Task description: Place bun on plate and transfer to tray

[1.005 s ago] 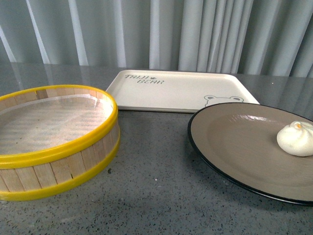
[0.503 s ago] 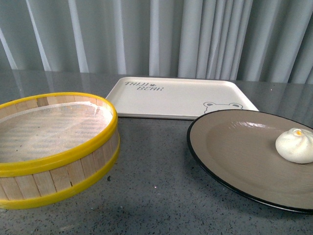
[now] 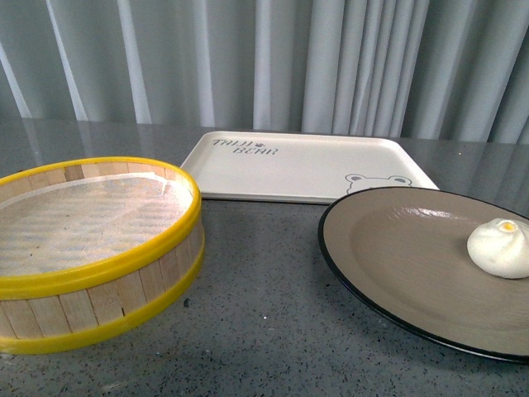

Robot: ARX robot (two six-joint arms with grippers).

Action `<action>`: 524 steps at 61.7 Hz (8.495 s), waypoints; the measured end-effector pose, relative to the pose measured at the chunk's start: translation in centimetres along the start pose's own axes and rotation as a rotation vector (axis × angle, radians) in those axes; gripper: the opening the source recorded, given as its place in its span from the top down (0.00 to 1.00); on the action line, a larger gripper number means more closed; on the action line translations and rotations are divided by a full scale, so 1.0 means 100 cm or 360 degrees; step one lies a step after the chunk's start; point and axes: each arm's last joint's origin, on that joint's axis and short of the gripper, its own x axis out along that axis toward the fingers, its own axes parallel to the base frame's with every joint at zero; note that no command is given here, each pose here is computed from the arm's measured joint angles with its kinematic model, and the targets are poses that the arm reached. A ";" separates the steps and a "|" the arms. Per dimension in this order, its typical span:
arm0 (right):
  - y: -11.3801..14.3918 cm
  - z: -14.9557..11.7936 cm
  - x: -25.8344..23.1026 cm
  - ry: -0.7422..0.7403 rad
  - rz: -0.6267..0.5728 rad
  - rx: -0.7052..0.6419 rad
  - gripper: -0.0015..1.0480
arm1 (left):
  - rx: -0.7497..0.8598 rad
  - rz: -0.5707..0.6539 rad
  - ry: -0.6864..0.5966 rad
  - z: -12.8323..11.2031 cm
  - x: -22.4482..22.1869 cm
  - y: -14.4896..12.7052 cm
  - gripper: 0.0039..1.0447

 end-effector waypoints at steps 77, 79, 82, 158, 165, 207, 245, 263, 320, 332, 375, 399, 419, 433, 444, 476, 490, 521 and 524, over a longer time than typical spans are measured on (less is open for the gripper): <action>0.000 0.000 0.000 0.0000 0.0000 0.0000 0.08 | 0.0001 -0.0001 -0.0051 -0.023 -0.041 0.000 0.96; 0.000 0.000 0.000 0.0000 0.0000 0.0000 0.08 | 0.0001 -0.0001 -0.0051 -0.023 -0.041 0.000 0.96; 0.000 0.000 0.000 0.0000 0.0000 0.0000 0.08 | 0.0000 -0.0001 -0.0050 -0.023 -0.044 0.000 0.96; -0.004 0.065 0.041 -0.0161 -0.0148 0.0188 0.08 | 0.0000 0.0000 -0.0041 -0.026 -0.053 0.000 0.06; -0.018 0.076 0.087 0.0110 -0.0162 0.0580 0.08 | 0.0001 0.0000 -0.0041 -0.026 -0.053 0.000 0.06; -0.001 0.029 0.094 0.0947 -0.0125 0.1736 0.08 | 0.0001 0.0000 -0.0041 -0.026 -0.053 0.000 0.06; -0.001 -0.010 0.120 0.1093 -0.0077 0.1900 0.08 | 0.0001 0.0000 -0.0040 -0.026 -0.053 0.000 0.06; 0.007 -0.014 0.139 0.1116 0.0032 0.1930 0.09 | 0.0001 0.0000 -0.0041 -0.026 -0.053 0.000 0.06; -0.005 -0.003 0.150 0.1125 -0.0006 0.1755 0.97 | 0.0001 0.0000 -0.0040 -0.026 -0.053 0.000 0.06; -0.020 0.004 0.155 0.1043 -0.0063 0.1646 0.97 | 0.0001 0.0000 -0.0041 -0.026 -0.053 0.000 0.06; -0.025 0.008 0.190 0.0817 0.0319 0.2052 0.97 | 0.0001 0.0000 -0.0041 -0.026 -0.053 0.000 0.06; -0.023 0.044 0.260 0.0847 0.0273 0.2105 0.97 | 0.0000 0.0000 -0.0041 -0.026 -0.053 0.000 0.06; -0.020 0.051 0.342 0.0950 0.0283 0.2014 0.97 | 0.0001 0.0000 -0.0041 -0.026 -0.053 0.000 0.06; -0.005 0.040 0.397 0.1026 0.0350 0.1948 0.97 | 0.0001 0.0000 -0.0041 -0.026 -0.053 0.000 0.06; 0.016 0.026 0.411 0.1079 0.0428 0.1933 0.97 | 0.0001 0.0000 -0.0041 -0.026 -0.053 0.000 0.06; 0.024 0.013 0.421 0.1123 0.0350 0.2045 0.97 | 0.0001 0.0000 -0.0041 -0.026 -0.053 0.000 0.06; 0.021 0.013 0.420 0.1130 0.0317 0.2083 0.97 | 0.0001 0.0000 -0.0041 -0.026 -0.053 0.000 0.06; 0.030 0.016 0.417 0.1175 0.0249 0.2125 0.97 | 0.0001 0.0000 -0.0040 -0.026 -0.053 0.000 0.06; 0.030 0.018 0.417 0.1178 0.0247 0.2128 0.97 | 0.0001 0.0000 -0.0041 -0.026 -0.053 0.000 0.06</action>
